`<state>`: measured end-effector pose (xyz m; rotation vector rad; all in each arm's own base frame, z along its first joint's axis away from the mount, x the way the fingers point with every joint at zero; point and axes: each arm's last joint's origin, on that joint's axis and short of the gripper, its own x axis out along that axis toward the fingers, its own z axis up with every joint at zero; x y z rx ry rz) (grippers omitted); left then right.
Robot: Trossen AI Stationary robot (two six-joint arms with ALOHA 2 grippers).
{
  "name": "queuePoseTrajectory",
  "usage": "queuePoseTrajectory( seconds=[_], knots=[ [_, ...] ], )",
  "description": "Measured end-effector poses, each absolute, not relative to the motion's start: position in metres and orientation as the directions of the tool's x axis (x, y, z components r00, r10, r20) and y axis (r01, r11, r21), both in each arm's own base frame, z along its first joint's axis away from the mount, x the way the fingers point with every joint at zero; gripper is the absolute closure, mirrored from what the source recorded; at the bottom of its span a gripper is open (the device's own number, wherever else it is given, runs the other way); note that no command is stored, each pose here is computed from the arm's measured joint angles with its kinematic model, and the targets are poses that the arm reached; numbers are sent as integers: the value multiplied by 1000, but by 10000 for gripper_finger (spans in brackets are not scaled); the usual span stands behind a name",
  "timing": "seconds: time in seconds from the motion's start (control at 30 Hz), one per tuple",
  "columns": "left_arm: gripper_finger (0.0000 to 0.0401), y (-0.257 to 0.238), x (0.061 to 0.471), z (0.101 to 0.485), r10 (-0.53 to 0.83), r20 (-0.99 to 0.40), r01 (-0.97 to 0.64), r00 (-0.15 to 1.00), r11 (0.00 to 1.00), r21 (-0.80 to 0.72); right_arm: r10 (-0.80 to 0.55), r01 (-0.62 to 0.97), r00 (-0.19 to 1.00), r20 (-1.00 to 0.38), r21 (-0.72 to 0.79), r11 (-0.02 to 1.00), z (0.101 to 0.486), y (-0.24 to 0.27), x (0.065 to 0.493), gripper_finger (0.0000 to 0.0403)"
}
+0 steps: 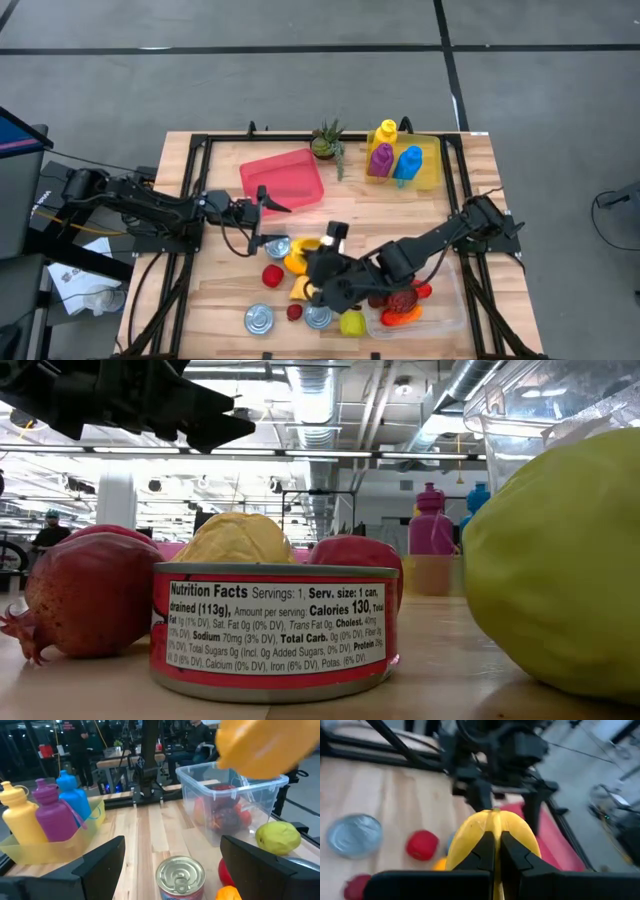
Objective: Pick & Place Food Item
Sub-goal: Put the starfruit into the transparent bin
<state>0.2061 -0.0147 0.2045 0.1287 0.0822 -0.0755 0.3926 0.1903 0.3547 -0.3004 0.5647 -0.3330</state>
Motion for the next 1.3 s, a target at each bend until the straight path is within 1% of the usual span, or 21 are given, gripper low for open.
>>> queuePoseTrajectory(
  seconds=[0.07,0.17,0.27,0.37,0.5,0.6,0.67,0.7,0.77,0.93,1.0,1.1,1.13,1.23,1.3],
  knots=[
    [81,-15,206,206,-71,-79,81,994,989,125,-329,183,832,-446,-339,923,359,193,397,403],
    [81,-15,206,205,-71,-83,81,994,989,124,-222,110,903,-367,-302,947,371,199,405,403],
    [81,-15,206,205,-72,-82,81,994,989,122,-126,36,951,-281,-304,952,383,202,411,403],
    [81,-15,206,205,-72,-81,81,994,989,122,-66,-2,977,-205,-313,950,392,200,415,403],
    [81,-15,206,205,-72,-80,81,994,989,122,63,-98,989,-130,-283,954,401,195,422,403],
    [81,-15,206,205,-72,-80,81,994,990,113,229,-245,969,-91,-241,939,405,192,425,403],
    [81,-15,206,205,-72,-80,80,994,991,104,352,-358,934,-65,-204,911,407,190,427,403],
    [81,-15,206,205,-72,-80,80,994,992,100,390,-391,920,-46,-194,900,409,188,428,403],
    [81,-15,206,205,-72,-80,80,994,992,98,405,-397,914,-3,-203,895,412,188,430,403],
    [81,-15,206,205,-72,-80,80,994,992,95,413,-373,908,75,-308,875,409,196,435,403],
    [81,-15,206,205,-72,-80,79,994,993,92,407,-338,897,171,-326,883,408,201,442,403],
    [81,-15,206,206,-72,-76,79,994,993,92,407,-307,885,225,-375,875,400,209,446,403],
    [81,-15,206,206,-72,-76,79,994,993,89,389,-270,879,277,-384,883,397,208,453,403],
    [81,-15,206,206,-72,-75,79,995,993,87,332,-176,878,346,-412,894,387,212,460,403],
    [81,-15,206,205,-72,-79,79,994,993,87,303,-114,855,421,-417,902,380,211,467,403]
  ],
)
